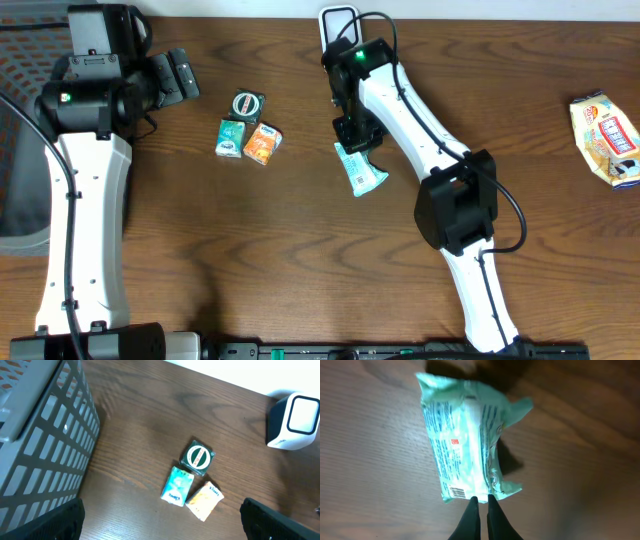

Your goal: Scan the item barcode

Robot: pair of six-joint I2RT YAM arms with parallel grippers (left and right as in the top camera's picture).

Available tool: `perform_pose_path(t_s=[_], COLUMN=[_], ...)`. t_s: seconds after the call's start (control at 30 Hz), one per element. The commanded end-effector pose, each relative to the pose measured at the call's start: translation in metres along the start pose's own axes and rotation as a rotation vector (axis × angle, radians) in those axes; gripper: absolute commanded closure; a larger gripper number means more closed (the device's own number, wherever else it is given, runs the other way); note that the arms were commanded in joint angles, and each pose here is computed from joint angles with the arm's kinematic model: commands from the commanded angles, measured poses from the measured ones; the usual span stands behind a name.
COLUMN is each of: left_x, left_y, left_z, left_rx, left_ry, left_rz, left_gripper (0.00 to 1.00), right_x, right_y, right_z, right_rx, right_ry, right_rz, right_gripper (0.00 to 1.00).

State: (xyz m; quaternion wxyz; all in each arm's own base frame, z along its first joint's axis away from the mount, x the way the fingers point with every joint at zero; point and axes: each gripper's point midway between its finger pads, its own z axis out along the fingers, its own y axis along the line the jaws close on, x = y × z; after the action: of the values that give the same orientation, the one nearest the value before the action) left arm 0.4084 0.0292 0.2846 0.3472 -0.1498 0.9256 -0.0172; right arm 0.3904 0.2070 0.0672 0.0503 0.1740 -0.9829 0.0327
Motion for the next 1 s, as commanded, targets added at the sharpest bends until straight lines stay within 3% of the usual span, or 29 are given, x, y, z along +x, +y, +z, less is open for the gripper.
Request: perform_pose_path(t_s=[0.0, 0.27, 0.53, 0.63, 0.7, 0.77, 0.97], left_x=[0.002, 0.002, 0.002, 0.002, 0.002, 0.002, 0.002], left_y=[0.003, 0.003, 0.002, 0.003, 0.003, 0.003, 0.003], left_z=[0.003, 0.003, 0.003, 0.003, 0.003, 0.003, 0.003], left_rx=[-0.015, -0.015, -0.015, -0.015, -0.015, -0.015, -0.015], left_ry=[0.009, 0.009, 0.009, 0.009, 0.009, 0.009, 0.009], left_rz=[-0.008, -0.008, -0.008, -0.007, -0.008, -0.008, -0.008], left_gripper=[0.02, 0.02, 0.03, 0.02, 0.02, 0.02, 0.02], right_x=[0.012, 0.032, 0.019, 0.001, -0.009, -0.017, -0.019], right_y=[0.004, -0.001, -0.004, -0.026, -0.035, -0.038, -0.023], right_z=[0.021, 0.071, 0.048, 0.022, 0.012, 0.009, 0.012], right_rx=[0.012, 0.024, 0.021, 0.081, 0.078, 0.018, -0.302], right_ry=[0.058, 0.148, 0.1, 0.024, -0.022, -0.048, -0.044], right_rz=[-0.022, -0.019, -0.01, 0.016, 0.041, 0.067, 0.003], right_gripper=[0.99, 0.99, 0.94, 0.74, 0.45, 0.25, 0.2])
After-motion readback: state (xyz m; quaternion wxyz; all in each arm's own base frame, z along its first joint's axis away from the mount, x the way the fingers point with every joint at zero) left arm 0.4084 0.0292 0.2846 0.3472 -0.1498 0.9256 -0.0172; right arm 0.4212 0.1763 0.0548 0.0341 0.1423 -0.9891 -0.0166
